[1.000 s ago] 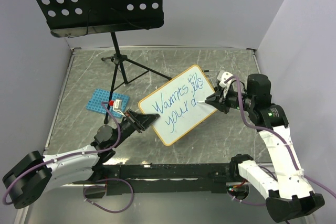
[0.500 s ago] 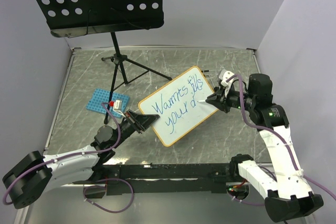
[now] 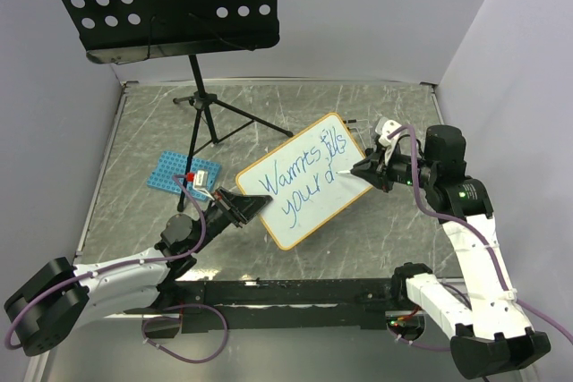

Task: Write a sentence on the whiteboard

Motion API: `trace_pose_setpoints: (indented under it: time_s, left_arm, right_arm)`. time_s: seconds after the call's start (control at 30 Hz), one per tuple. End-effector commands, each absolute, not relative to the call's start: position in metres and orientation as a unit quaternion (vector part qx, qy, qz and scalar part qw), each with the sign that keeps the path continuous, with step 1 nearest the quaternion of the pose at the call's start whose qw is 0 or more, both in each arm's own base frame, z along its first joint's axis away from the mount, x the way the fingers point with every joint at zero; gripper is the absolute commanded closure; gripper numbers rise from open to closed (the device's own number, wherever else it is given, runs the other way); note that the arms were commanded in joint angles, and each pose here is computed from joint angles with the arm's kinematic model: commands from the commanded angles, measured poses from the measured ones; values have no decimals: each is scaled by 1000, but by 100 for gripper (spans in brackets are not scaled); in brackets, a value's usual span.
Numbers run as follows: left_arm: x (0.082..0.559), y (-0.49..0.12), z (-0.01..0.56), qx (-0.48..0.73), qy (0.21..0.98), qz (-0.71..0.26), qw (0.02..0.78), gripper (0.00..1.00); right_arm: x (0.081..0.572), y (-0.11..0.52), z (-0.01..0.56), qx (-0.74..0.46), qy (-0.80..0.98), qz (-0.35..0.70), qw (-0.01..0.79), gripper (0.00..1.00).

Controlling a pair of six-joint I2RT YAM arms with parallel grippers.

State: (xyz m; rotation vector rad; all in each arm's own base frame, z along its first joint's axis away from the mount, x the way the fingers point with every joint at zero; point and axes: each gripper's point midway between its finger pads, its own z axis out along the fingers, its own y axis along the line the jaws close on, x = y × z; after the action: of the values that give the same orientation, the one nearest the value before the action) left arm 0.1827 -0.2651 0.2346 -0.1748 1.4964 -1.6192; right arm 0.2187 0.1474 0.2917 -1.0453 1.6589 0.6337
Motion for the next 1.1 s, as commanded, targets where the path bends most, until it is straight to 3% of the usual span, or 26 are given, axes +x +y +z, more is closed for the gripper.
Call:
trace_pose_setpoints:
  time_s: [0.0,1.07]
  left_arm:
    - [175,-255,290,-64,521,-704,479,99]
    - [176,-256,295,-64,519,-707,477,99]
  right_arm:
    - [221,148,306,-439,671,260,538,100]
    - [249,140,281,-409,705,250,523,100]
